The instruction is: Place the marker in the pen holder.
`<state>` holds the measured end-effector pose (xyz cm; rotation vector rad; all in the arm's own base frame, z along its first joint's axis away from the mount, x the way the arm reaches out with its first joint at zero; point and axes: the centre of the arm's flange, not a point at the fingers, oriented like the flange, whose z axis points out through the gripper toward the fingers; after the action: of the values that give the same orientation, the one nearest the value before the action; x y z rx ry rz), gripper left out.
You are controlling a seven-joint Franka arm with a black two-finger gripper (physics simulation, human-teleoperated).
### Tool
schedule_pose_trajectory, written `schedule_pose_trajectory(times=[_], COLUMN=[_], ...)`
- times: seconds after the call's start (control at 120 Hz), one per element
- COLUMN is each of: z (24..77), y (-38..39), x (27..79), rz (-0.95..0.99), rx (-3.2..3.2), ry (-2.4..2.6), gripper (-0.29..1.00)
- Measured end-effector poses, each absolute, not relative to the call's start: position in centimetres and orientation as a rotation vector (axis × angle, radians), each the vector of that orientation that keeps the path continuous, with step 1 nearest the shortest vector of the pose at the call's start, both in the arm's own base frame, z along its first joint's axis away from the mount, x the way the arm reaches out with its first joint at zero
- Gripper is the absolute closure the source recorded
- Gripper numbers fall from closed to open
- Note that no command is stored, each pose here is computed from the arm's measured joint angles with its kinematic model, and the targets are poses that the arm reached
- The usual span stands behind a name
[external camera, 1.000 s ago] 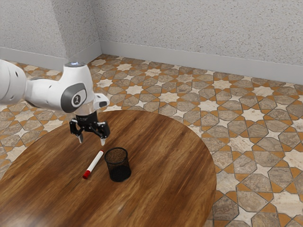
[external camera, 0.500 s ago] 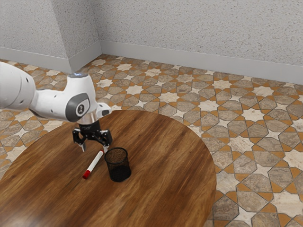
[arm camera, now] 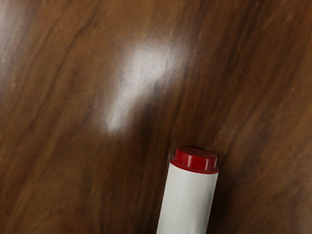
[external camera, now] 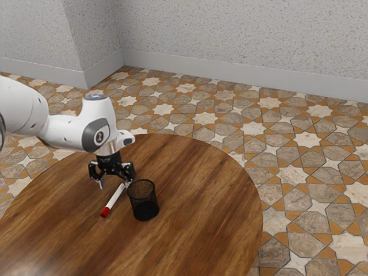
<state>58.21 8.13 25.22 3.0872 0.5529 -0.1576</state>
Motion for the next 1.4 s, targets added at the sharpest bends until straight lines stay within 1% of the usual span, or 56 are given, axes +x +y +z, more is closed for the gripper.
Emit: schedule_pose_trajectory(times=[0.367,0.4,0.525,0.65,0.858,0.925,1.025,1.083,1.258,1.4], z=[24.1,24.1,24.4,24.4,24.3,24.3,24.3,24.4,28.0,33.1], y=[8.1,7.7,7.2,7.2,7.3,7.2,7.2,7.2,7.2,6.1], x=[58.3,58.3,58.5,58.5,58.4,58.5,58.5,58.5,58.8,59.0], rz=[-0.16,-0.158,-0.149,-0.147,-0.148,-0.148,-0.148,-0.144,-0.057,0.082], rx=[3.069,3.071,3.08,3.085,3.089,3.091,3.093,3.094,3.114,3.164], ry=[0.571,0.559,0.528,0.515,0.503,0.501,0.5,0.5,0.49,0.403], gripper=[0.05,0.1,0.35,0.51,0.65,0.68,0.69,0.74,0.78,0.79])
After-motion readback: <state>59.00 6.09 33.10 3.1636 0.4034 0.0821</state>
